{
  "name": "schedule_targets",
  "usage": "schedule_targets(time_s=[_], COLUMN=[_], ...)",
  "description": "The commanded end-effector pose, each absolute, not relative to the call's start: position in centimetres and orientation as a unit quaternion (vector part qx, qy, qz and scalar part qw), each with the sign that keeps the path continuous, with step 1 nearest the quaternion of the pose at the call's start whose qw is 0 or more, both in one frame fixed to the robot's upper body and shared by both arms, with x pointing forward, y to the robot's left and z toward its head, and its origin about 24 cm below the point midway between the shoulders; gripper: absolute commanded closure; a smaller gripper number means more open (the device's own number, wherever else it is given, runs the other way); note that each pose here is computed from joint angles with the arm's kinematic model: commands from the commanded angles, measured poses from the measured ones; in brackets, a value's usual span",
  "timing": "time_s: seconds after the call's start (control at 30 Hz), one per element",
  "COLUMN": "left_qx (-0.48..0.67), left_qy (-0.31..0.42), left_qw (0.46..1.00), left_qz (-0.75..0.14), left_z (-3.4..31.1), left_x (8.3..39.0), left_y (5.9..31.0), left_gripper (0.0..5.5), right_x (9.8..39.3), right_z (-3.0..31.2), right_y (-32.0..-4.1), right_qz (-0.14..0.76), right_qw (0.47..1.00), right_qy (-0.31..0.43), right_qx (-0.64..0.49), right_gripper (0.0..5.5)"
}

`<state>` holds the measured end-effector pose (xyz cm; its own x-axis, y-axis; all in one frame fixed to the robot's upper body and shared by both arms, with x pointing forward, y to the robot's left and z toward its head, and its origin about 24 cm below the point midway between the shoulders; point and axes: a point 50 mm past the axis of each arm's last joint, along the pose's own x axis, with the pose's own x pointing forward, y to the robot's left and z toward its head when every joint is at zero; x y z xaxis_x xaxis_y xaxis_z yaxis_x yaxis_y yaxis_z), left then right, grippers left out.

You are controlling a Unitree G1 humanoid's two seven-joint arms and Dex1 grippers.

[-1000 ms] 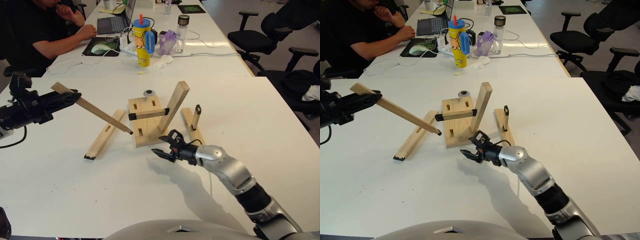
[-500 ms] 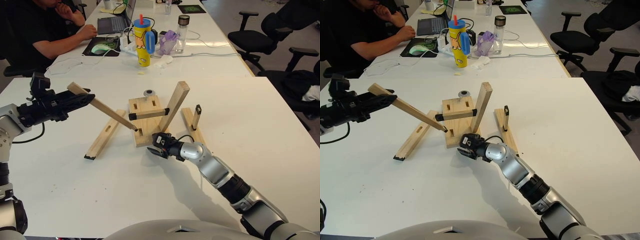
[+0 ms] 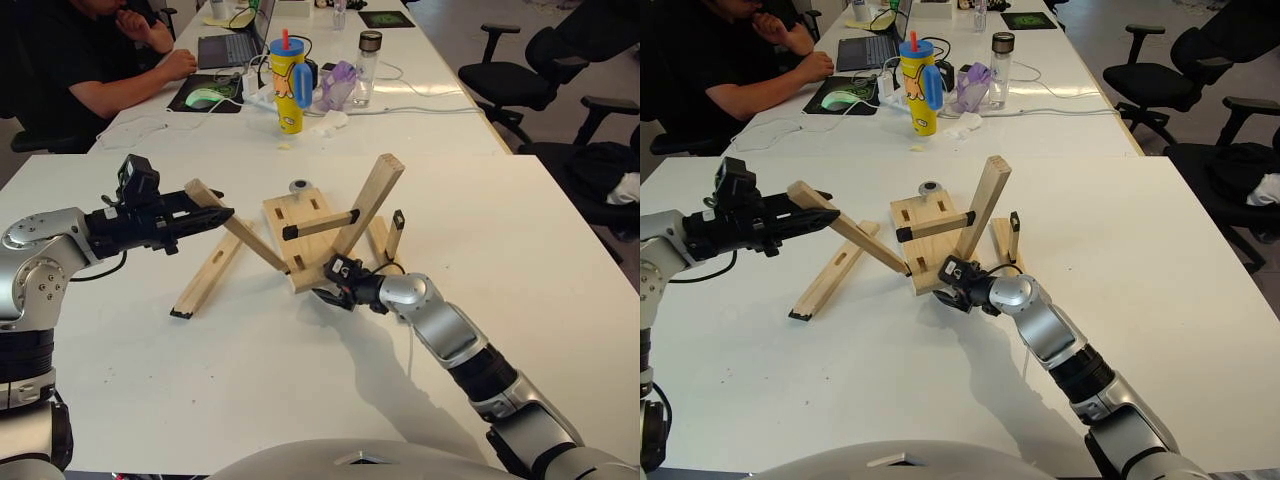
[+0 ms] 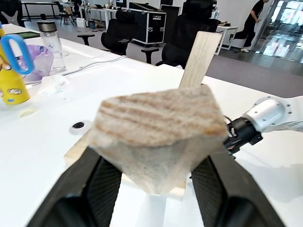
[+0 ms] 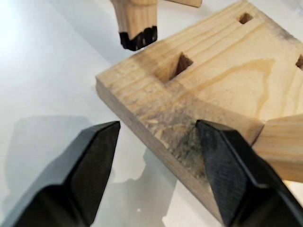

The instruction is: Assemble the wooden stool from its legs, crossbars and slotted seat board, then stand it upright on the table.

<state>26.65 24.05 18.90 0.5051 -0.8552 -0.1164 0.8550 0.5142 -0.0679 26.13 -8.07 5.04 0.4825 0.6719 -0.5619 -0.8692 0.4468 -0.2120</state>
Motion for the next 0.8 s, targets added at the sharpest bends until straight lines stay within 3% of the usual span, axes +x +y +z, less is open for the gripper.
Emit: schedule_targets(time_s=[0.03,0.2,0.6,0.8], left_qx=[-0.002,0.004,0.032,0.071], left_qy=[0.040,0.052,0.099,0.107], left_qw=[0.863,0.857,0.852,0.849], left_qz=[-0.504,-0.512,-0.513,-0.512], left_z=[20.4,20.5,17.0,18.1], left_x=[26.5,26.1,26.7,27.2], left_y=[23.7,23.6,22.7,23.2], left_gripper=[3.49,3.49,3.49,3.49], right_x=[22.3,21.5,21.5,21.4], right_z=[-0.1,-0.1,0.0,0.0], right_y=[-9.5,-9.1,-9.2,-9.3], right_qz=[0.486,0.495,0.510,0.514], right_qw=[0.772,0.769,0.760,0.755], right_qy=[0.352,0.354,0.355,0.359], right_qx=[-0.207,-0.194,-0.190,-0.191], right_gripper=[2.54,2.54,2.54,2.54])
